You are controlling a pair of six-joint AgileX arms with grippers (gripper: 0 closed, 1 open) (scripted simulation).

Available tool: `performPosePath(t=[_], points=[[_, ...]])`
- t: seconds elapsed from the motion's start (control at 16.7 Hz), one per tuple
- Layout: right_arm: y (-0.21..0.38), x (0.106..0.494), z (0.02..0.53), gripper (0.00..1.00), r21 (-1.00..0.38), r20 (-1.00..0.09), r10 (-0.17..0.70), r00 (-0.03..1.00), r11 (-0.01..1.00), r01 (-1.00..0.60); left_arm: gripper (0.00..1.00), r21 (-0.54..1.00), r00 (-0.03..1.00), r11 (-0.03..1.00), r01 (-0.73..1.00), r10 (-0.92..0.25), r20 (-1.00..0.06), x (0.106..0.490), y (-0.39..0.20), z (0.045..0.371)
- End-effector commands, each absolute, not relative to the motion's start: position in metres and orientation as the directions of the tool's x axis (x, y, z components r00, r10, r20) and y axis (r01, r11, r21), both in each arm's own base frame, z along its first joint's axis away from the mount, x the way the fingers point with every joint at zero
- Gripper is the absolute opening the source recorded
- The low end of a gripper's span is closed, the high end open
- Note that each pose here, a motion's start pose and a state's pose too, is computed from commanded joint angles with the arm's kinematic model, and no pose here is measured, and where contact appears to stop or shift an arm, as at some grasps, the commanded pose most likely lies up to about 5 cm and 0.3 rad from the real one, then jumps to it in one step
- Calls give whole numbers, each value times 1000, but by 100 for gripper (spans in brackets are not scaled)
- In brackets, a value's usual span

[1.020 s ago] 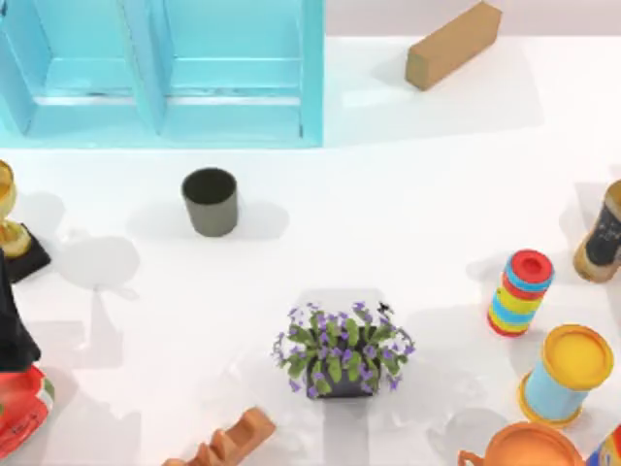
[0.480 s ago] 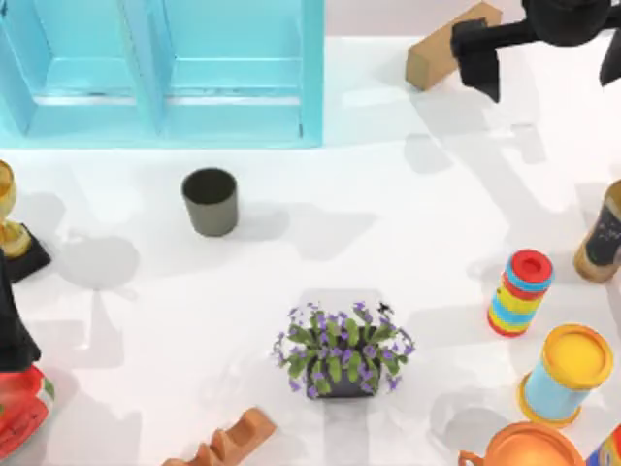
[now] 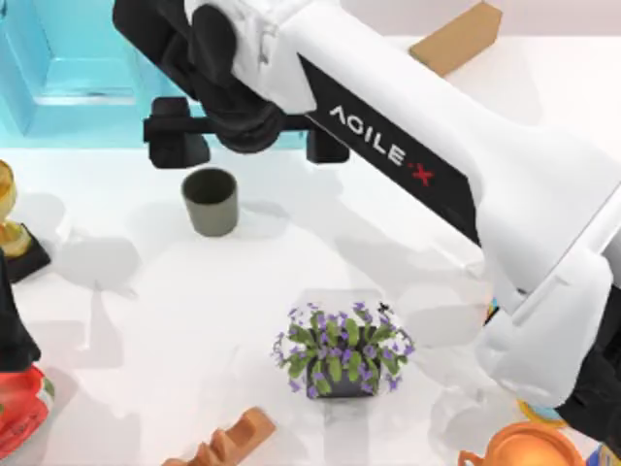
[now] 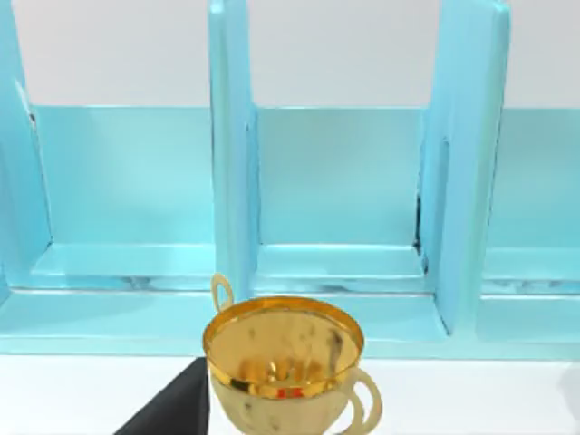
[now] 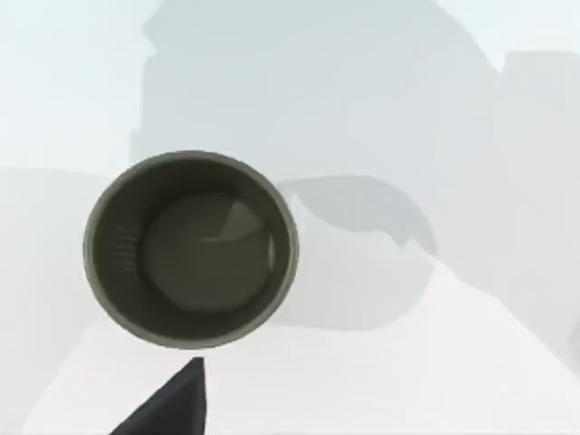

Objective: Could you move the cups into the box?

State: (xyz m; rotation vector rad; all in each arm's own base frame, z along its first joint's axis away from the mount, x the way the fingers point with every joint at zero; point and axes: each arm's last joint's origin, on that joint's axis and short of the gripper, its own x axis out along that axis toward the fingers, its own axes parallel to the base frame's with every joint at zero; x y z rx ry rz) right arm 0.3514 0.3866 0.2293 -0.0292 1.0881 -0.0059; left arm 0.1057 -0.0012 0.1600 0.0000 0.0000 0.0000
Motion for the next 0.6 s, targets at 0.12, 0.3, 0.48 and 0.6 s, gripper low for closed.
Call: performPosePath(t=[0.12,0.3,0.48,0.6], points=[[405,342,216,100,-4,-878,-5,478,1000,2,100,0,1000,1000,0,0,0,106,-1,160],[411,338,211,100,2,-876,-2,482,1000,8,100,0,1000,1000,0,0,0,106,-1,160],[410,340,209,100,-2,-879,-6,477,1000,9,100,0,1000,1000,0,0,0,106,-1,160],[410,344,204,100,0,-878,-5,478,1000,10,100,0,1000,1000,0,0,0,106,-1,160]])
